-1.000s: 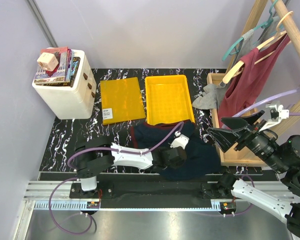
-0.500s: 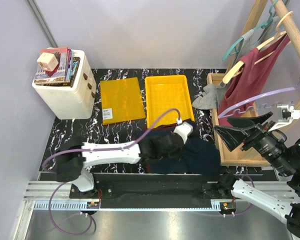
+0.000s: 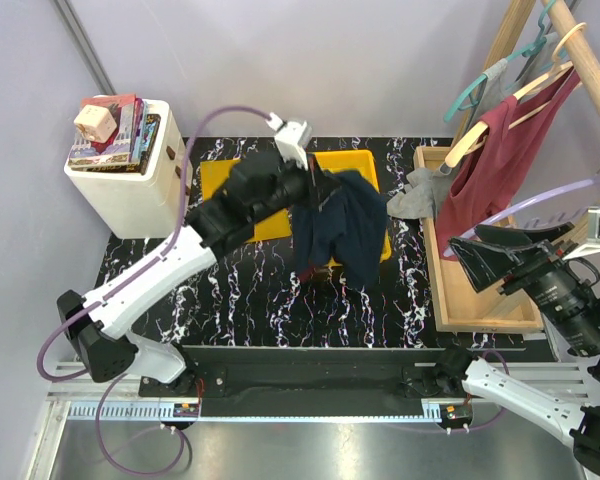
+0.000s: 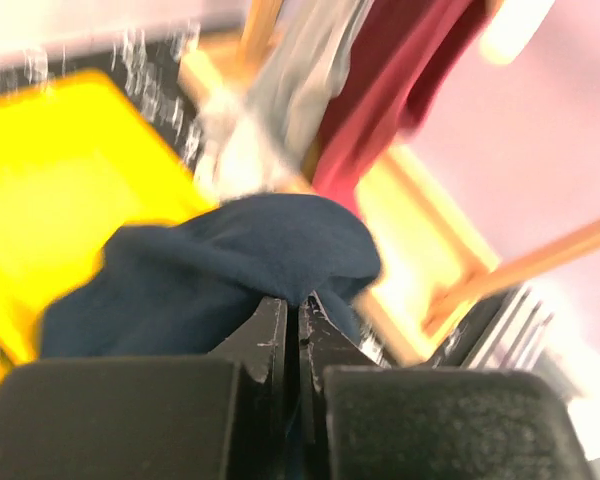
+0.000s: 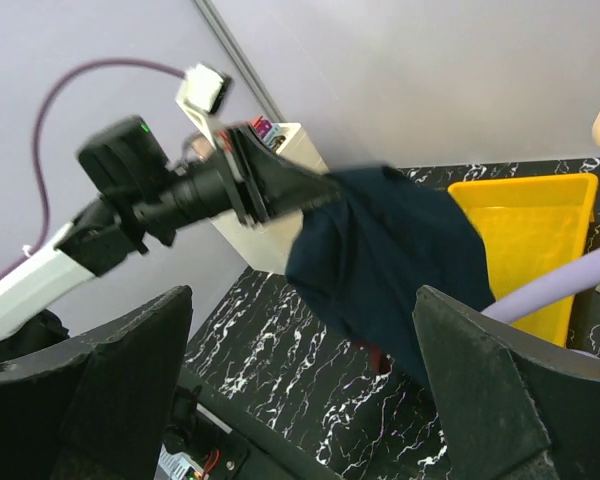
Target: Remove the tank top from the hanger
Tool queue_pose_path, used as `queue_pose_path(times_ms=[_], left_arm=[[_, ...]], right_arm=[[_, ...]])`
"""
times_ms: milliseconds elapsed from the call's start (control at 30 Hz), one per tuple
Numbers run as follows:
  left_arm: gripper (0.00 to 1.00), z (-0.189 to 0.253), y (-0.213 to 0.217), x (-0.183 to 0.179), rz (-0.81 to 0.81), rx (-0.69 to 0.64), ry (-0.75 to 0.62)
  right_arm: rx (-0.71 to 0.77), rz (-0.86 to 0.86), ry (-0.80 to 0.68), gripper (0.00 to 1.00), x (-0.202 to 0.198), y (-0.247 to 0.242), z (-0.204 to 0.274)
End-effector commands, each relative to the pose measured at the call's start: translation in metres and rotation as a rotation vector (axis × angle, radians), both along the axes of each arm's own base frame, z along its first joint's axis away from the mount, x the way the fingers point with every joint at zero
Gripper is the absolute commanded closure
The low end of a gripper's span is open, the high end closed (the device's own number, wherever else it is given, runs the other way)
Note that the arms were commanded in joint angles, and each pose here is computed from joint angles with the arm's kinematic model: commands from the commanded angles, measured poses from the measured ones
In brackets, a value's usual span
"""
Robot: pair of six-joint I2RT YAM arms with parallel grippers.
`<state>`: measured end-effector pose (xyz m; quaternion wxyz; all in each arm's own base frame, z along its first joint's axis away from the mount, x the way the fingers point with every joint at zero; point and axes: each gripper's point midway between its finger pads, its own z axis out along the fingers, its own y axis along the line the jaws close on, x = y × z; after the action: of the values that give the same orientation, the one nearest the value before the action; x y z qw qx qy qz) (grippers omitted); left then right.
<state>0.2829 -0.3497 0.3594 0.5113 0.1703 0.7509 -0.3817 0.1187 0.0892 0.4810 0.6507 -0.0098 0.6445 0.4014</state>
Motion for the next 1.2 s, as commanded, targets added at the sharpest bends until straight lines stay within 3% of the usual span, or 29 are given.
queue_pose_path(times_ms=[0, 200, 400, 567, 800, 1033, 1167], left_arm=[[1.0, 0.103, -0.011, 0.002, -0.13, -0.193, -0.185], [1.0, 0.127, -0.017, 0.038, -0.261, -0.33, -0.161], [1.0, 0.107, -0.027, 0.084, -0.319, -0.397, -0.067], [1.0, 0.067, -0.029, 0.124, -0.259, -0.328, -0.007], [1.0, 0.053, -0.031, 0.126, -0.303, -0.329, 0.0], [1.0, 0.024, 0.021, 0.168, -0.152, -0.292, 0.056], [1.0, 0.002, 0.038, 0.171, -0.126, -0.263, 0.092]], right_arm=[[-0.02, -0.034, 0.0, 0.0, 0.018, 0.012, 0.007], [-0.032, -0.03, 0.001, 0.0, 0.023, 0.02, 0.009], [-0.033, -0.035, 0.003, 0.0, 0.025, 0.02, 0.009], [-0.031, -0.037, 0.006, 0.0, 0.026, 0.021, 0.008], [-0.038, -0.031, 0.02, 0.0, 0.029, 0.027, 0.004], [-0.03, -0.002, 0.028, 0.0, 0.029, 0.035, 0.003], [-0.03, -0.007, 0.025, 0.0, 0.031, 0.035, 0.003]])
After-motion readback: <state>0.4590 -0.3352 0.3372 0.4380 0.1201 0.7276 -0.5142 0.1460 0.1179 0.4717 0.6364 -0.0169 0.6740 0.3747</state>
